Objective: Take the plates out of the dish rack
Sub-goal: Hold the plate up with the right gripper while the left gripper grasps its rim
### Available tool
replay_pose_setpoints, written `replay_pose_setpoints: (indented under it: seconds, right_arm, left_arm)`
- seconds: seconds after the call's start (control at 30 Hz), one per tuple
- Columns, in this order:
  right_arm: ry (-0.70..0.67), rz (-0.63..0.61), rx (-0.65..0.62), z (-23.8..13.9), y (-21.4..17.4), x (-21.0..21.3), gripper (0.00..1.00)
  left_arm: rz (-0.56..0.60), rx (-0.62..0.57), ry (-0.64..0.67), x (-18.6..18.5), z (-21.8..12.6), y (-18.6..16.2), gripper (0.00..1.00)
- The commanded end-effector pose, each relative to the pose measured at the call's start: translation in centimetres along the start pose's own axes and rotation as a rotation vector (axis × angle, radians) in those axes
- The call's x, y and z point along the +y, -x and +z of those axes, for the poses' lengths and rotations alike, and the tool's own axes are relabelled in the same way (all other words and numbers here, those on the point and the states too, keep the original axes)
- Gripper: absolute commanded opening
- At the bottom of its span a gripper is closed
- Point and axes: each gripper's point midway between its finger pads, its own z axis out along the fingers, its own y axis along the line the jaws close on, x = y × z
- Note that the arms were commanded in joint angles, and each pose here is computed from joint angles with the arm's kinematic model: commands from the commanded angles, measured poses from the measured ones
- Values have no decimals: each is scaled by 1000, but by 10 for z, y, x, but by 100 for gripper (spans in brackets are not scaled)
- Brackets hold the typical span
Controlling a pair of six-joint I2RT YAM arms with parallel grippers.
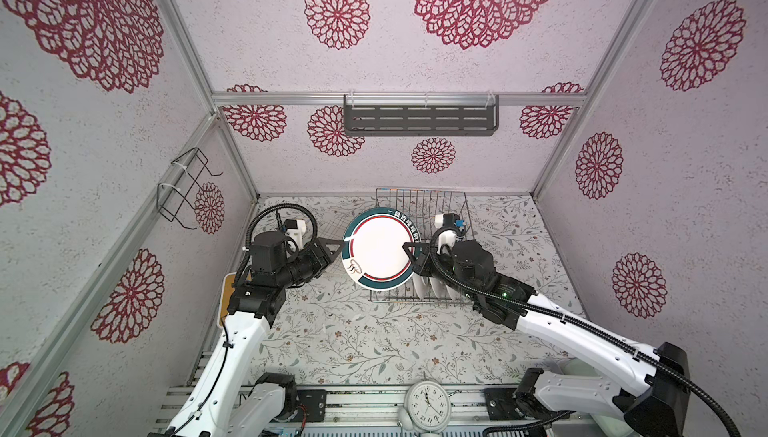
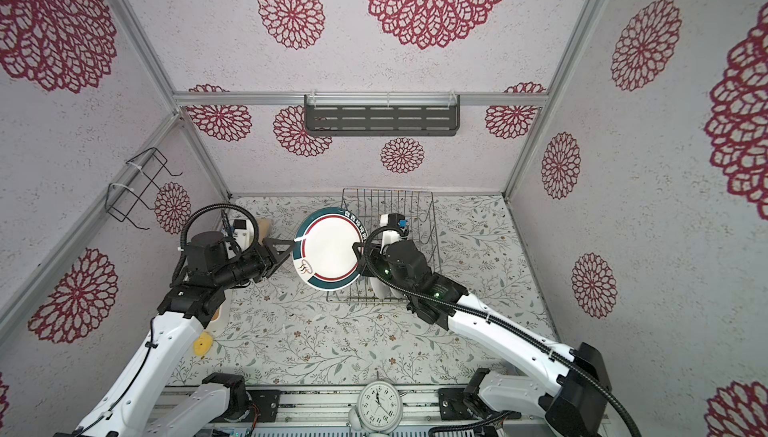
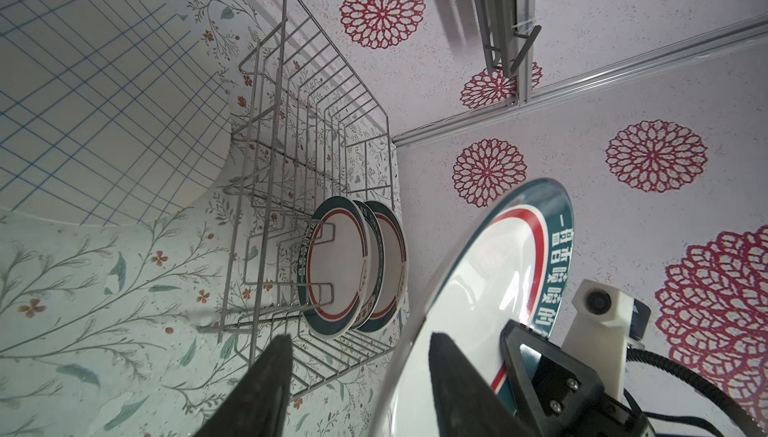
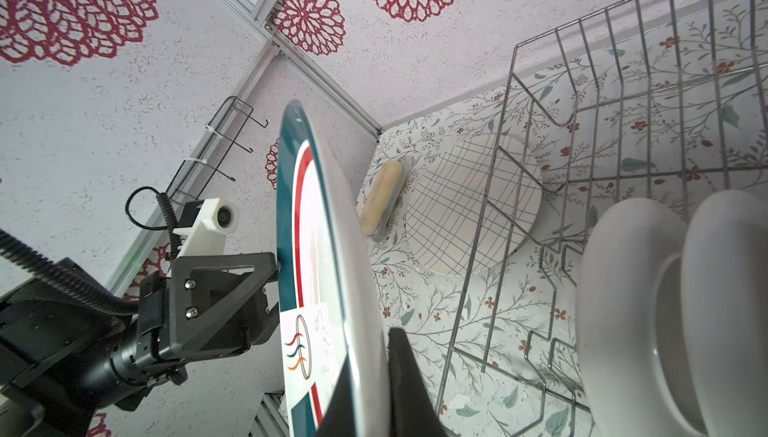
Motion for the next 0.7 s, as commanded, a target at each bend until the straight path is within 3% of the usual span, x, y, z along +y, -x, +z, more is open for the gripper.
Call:
replay_pose_setpoints:
  seconds: [0.0,0.67]
  right_arm:
    - [135,56,-67,-5,24,31,0]
    - [209,124,-41,3,27,32,0]
  left_arm:
    - [46,-1,-51,-17,1,2,53]
    - [45,27,-75,-20,5,-5,29]
